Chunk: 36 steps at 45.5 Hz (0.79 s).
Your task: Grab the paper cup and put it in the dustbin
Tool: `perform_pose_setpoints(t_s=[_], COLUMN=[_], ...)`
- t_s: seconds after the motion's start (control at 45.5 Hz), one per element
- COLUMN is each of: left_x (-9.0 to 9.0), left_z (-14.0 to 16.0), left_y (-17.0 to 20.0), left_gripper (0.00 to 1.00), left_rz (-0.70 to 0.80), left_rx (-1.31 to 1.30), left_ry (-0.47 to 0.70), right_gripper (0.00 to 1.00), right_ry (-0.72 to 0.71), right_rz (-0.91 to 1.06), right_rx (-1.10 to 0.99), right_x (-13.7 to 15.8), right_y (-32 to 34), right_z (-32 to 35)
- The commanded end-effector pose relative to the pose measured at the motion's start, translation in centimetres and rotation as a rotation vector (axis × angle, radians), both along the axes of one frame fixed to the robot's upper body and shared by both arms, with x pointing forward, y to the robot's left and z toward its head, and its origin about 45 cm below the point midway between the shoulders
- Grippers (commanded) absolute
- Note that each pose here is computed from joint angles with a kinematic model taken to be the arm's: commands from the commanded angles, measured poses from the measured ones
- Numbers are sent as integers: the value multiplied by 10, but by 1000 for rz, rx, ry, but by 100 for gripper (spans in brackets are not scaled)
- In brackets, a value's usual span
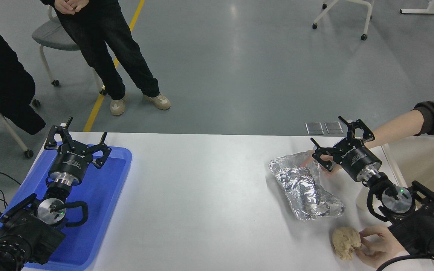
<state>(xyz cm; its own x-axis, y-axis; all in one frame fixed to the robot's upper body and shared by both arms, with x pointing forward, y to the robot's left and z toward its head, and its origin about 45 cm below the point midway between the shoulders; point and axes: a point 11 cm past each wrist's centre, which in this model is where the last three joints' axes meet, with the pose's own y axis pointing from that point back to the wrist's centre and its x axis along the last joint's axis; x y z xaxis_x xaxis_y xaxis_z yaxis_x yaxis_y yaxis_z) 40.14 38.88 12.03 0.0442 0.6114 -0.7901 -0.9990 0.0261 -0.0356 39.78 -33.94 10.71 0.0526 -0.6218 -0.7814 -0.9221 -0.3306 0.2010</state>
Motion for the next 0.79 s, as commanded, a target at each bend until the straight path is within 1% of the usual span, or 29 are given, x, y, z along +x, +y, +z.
perform_pose_setpoints(t_s=[0.0, 0.33, 0.462, 0.615, 0.769], left_x=[0, 0, 0, 0, 0], left_z=[0, 0, 0, 0, 0], left_y=[0, 0, 1, 1, 1], left_gripper=[100, 100, 100, 100, 100], left_rz=[1, -1, 0, 0, 0], left_rx=[0, 0, 2, 2, 2], left_ry=[0, 1, 1, 1, 1], right_gripper=[100, 100, 100, 100, 100], right_ry=[-1, -15, -49, -104, -149], right_rz=[2, 40, 95, 234, 335], right_rx=[-1, -33, -92, -347, -555], right_x=[0, 6, 19, 40, 58], right_y=[0, 6, 13, -2, -15], right_z=[0, 7, 23, 65, 112])
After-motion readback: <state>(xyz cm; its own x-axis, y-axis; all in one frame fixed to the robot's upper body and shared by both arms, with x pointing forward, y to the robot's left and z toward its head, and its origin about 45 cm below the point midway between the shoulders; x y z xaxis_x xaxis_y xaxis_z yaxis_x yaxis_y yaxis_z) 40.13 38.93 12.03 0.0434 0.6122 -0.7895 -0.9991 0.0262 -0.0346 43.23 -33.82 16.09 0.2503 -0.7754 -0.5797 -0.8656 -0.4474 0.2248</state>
